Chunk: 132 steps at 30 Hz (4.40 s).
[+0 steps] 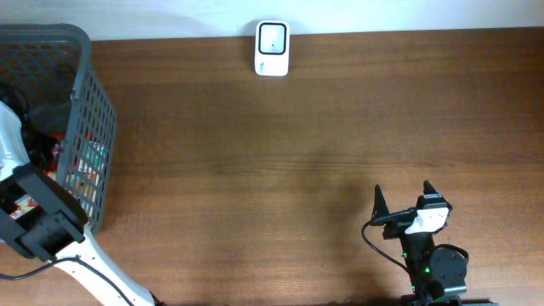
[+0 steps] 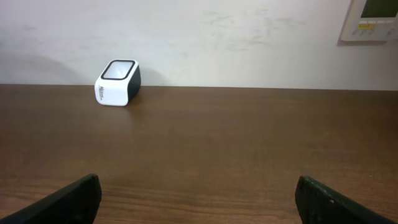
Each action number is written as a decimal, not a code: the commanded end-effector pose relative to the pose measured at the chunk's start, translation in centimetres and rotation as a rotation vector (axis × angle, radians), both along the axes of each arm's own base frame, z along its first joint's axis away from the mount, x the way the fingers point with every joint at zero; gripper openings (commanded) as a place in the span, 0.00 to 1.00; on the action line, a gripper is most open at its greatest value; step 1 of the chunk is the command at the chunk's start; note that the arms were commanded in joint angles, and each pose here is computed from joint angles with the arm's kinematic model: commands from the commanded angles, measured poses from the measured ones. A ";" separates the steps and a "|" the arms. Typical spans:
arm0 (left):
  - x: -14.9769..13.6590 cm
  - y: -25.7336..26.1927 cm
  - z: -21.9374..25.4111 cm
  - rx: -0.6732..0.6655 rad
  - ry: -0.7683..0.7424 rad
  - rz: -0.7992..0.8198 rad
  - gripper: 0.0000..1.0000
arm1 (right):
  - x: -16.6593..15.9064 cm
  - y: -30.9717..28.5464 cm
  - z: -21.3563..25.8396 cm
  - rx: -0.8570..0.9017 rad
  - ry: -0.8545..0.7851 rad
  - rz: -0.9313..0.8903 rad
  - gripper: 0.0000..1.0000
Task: Scan the item barcode
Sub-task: 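Reach the left gripper into the basket and grasp the orange tissue pack, then place the orange tissue pack on the table center with left gripper, then reach the left gripper into the basket and grasp the cream noodle bag, then place the cream noodle bag beside the tissue pack with left gripper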
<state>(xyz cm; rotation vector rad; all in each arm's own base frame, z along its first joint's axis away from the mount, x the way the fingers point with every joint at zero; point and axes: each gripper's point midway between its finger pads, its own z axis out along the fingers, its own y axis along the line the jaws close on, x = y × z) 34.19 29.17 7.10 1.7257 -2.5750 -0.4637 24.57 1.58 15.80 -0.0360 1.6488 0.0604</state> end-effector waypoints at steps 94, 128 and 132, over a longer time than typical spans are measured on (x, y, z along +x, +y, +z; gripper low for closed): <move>-4.0 -2.5 -4.0 -0.050 -0.046 0.013 0.77 | 0.0 -0.2 -0.4 -0.001 0.006 -0.007 0.98; 1.8 -47.2 29.6 -0.362 -0.932 -1.633 0.00 | 0.0 -0.2 -0.4 -0.001 0.006 -0.007 0.99; 5.8 -52.6 19.9 -0.297 -0.664 -1.550 0.00 | 0.0 -0.2 -0.4 -0.001 0.006 -0.007 0.99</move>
